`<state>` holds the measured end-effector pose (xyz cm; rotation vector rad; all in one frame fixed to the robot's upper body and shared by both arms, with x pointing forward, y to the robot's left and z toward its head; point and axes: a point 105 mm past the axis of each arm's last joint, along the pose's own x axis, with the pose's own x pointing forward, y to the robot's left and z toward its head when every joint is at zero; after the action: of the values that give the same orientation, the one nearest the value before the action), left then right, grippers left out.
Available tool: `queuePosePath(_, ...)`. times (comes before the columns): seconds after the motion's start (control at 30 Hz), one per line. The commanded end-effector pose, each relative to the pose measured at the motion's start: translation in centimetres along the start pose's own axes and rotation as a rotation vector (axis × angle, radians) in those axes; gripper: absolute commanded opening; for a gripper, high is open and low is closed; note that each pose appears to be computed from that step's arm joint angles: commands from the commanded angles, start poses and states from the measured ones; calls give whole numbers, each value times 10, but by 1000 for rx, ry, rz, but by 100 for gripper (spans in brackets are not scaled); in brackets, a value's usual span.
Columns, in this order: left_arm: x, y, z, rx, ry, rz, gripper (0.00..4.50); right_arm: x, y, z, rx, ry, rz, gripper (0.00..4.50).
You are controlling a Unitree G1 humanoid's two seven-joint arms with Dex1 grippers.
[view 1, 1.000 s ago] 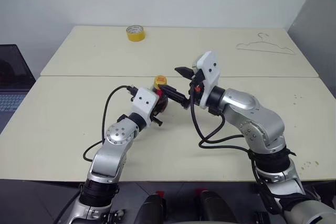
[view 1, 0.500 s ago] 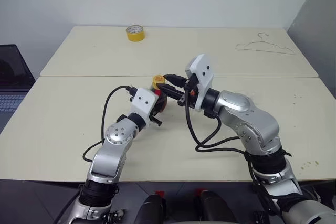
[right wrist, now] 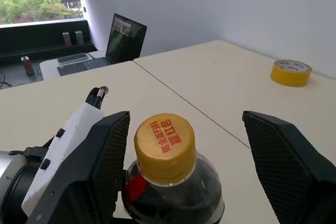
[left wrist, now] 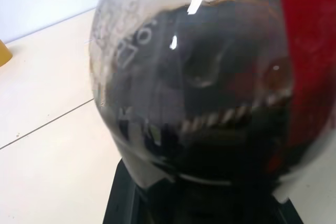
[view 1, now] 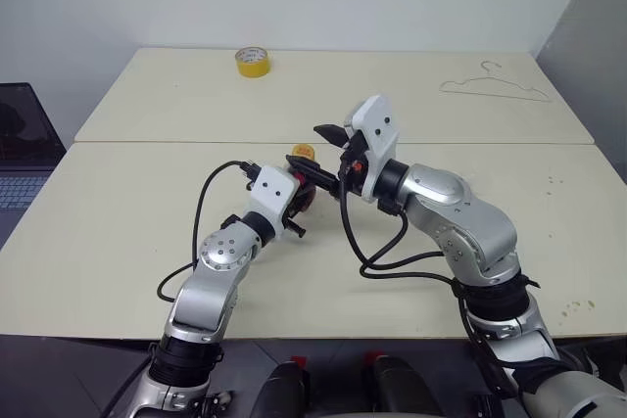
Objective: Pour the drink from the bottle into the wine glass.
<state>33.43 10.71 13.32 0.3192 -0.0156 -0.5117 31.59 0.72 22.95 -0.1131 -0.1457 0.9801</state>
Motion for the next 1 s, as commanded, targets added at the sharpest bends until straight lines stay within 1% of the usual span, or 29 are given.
queuePosePath(0.03,-4,1,27,44,-98,11,75,0,2,12,-38,-40,11,367)
queuePosePath(0.3,-3,2,28,44,-103,13,75,0,5,9,-52,-26,28,367)
queuePosePath(0.37,-3,2,28,44,-103,13,75,0,4,10,-47,-28,22,329)
queuePosePath(0.4,-3,2,28,44,-103,13,75,0,4,10,-46,-29,20,302)
queuePosePath(0.57,-3,3,28,42,-102,16,75,0,3,10,-46,-32,20,133)
queuePosePath(0.6,-4,3,28,42,-102,17,75,-1,4,10,-47,-30,25,123)
queuePosePath(0.7,-4,5,29,42,-102,18,75,-1,6,10,-56,-32,40,123)
queuePosePath(0.77,-6,6,31,31,-105,-7,75,-4,10,13,-94,-46,81,123)
queuePosePath(0.93,-22,-1,43,-23,-115,-258,74,-24,23,17,-268,-74,283,123)
queuePosePath(1.0,-31,0,42,-32,-90,-363,72,-33,28,19,-321,-83,381,123)
